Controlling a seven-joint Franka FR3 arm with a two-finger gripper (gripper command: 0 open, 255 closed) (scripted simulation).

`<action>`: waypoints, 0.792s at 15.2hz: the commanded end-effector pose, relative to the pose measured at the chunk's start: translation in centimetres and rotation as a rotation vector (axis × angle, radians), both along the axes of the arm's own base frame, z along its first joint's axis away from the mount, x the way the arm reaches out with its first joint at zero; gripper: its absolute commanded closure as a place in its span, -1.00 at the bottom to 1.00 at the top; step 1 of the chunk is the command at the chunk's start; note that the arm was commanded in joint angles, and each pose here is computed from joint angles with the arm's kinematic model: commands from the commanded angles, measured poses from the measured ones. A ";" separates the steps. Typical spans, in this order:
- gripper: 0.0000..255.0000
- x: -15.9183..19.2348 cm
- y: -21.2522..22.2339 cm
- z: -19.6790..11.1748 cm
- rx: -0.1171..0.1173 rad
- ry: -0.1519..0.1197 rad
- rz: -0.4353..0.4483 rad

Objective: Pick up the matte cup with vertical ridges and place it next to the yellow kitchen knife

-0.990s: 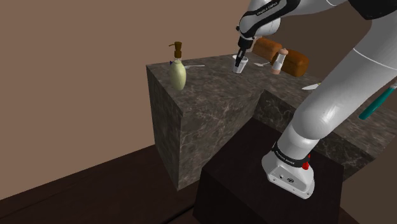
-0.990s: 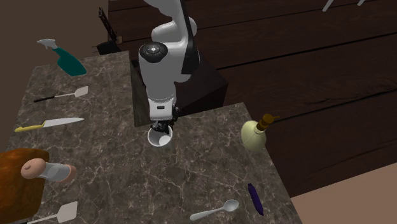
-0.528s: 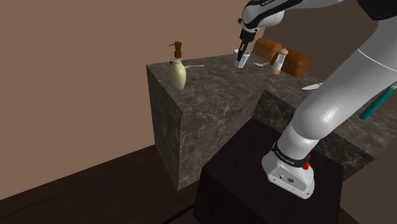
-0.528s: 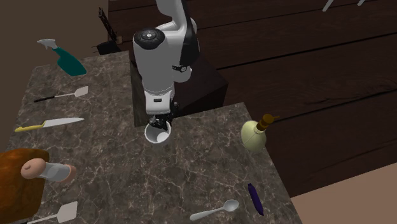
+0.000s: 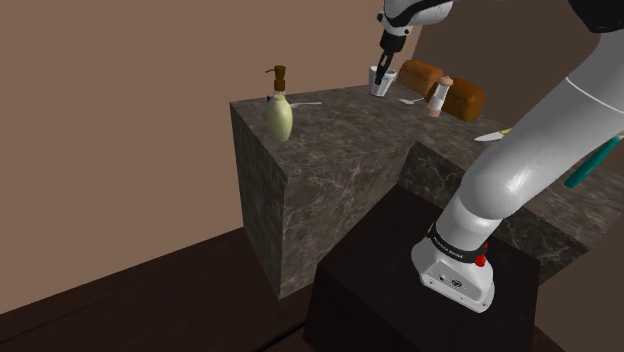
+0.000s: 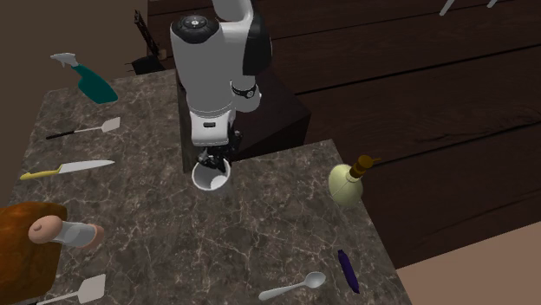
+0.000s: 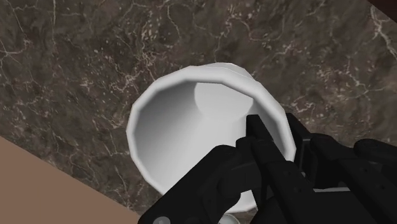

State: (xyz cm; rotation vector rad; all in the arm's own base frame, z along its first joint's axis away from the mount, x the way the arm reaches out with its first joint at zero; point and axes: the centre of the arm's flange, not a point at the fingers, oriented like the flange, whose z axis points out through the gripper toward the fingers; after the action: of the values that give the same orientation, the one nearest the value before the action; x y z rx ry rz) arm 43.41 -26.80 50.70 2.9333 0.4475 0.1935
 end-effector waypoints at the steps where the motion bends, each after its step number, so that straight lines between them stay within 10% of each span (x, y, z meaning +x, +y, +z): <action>1: 1.00 -1.2 -0.7 0.5 0.000 0.000 0.000; 12: 1.00 -13.0 -9.1 0.5 0.000 0.000 0.000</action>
State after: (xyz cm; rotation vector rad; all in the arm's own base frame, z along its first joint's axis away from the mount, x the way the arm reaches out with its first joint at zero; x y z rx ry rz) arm 31.23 -34.96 51.55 2.9343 0.4458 0.1936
